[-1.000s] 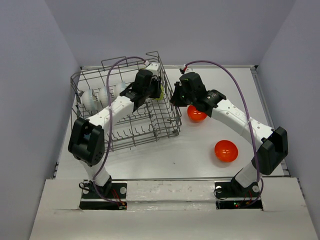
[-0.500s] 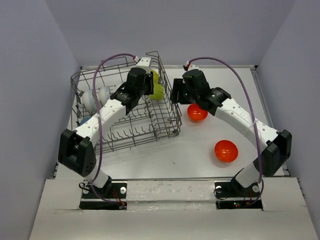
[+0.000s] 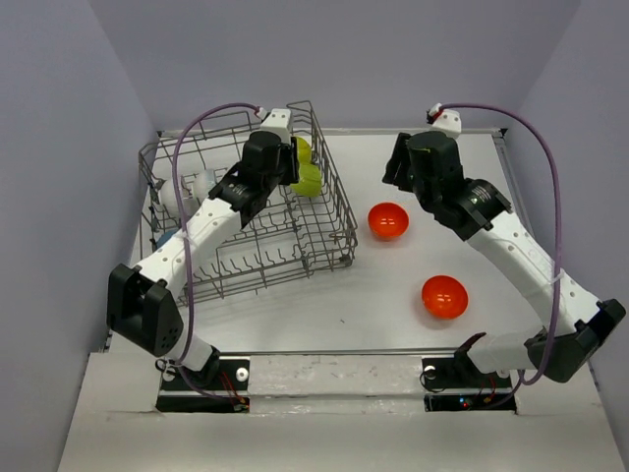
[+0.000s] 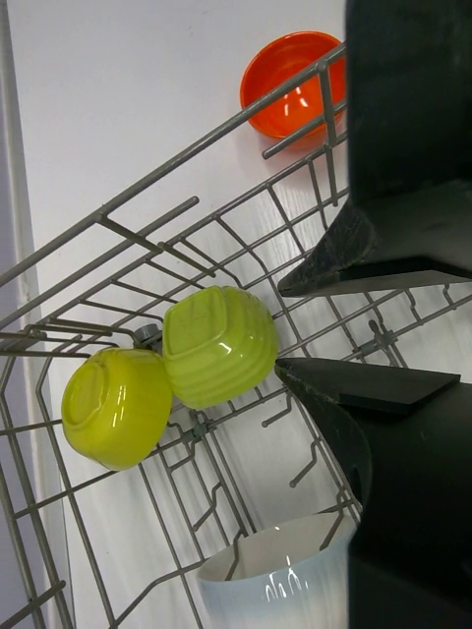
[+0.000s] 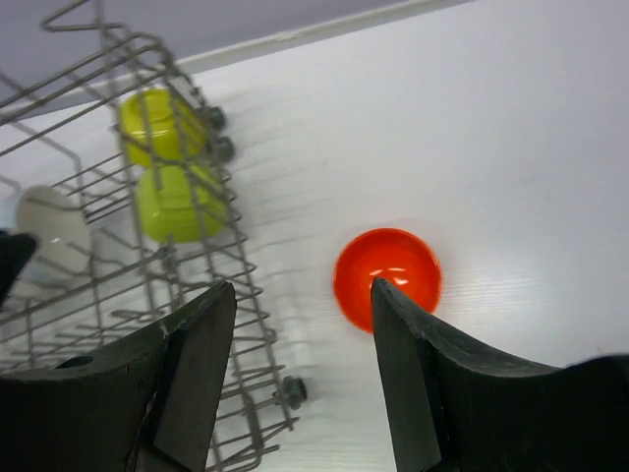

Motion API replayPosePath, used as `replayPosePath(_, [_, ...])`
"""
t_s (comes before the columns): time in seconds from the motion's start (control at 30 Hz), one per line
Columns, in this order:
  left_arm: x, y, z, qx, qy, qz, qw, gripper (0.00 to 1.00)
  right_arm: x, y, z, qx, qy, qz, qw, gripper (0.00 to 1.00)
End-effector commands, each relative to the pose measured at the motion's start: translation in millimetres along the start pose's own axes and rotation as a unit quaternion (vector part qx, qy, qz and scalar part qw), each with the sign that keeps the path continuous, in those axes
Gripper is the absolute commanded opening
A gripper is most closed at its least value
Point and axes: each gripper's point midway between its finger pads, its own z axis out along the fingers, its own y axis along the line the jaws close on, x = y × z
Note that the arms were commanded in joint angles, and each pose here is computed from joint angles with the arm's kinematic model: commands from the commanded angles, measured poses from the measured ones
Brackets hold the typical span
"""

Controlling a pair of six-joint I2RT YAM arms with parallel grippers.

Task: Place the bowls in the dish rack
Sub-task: Pick up the bowl from the center of the board.

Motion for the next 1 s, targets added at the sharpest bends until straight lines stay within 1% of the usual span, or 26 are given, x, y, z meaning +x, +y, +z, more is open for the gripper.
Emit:
replayPosePath(0.0, [-41,-8,-23,0.016,-0.058,-0.015,0.998,0.41,28,-67,35,0.122,0.020,0.006,0.992,0.62])
replayPosePath(0.03, [-42,-9,-24,0.019,-0.060,-0.016,0.998,0.41,36,-82,47,0.129,0.034,0.021,0.991,0.61])
replayPosePath(0.07, [-45,-10,-26,0.024,-0.065,-0.018,0.997,0.41,62,-95,57,0.142,0.061,0.017,0.988,0.61])
replayPosePath(0.13, [-47,-10,-30,0.026,-0.069,-0.018,0.997,0.41,78,-109,72,0.149,0.073,0.035,0.985,0.61])
replayPosePath(0.17, [-49,-10,-31,0.026,-0.072,-0.018,0.997,0.41,98,-118,78,0.159,0.091,0.031,0.983,0.60])
replayPosePath(0.3, [-51,-11,-37,0.029,-0.079,-0.019,0.996,0.41,139,-132,102,0.173,0.134,0.036,0.975,0.57])
replayPosePath(0.47, [-51,-10,-39,0.030,-0.080,-0.019,0.996,0.41,164,-134,115,0.167,0.157,0.046,0.972,0.56])
replayPosePath(0.67, [-49,-10,-39,0.029,-0.078,-0.017,0.996,0.41,179,-131,124,0.152,0.173,0.056,0.972,0.56])
replayPosePath(0.83, [-46,-11,-37,0.030,-0.074,-0.015,0.997,0.41,189,-128,130,0.146,0.184,0.059,0.970,0.55])
replayPosePath(0.97, [-44,-10,-36,0.029,-0.072,-0.015,0.997,0.41,188,-128,134,0.149,0.181,0.063,0.970,0.51])
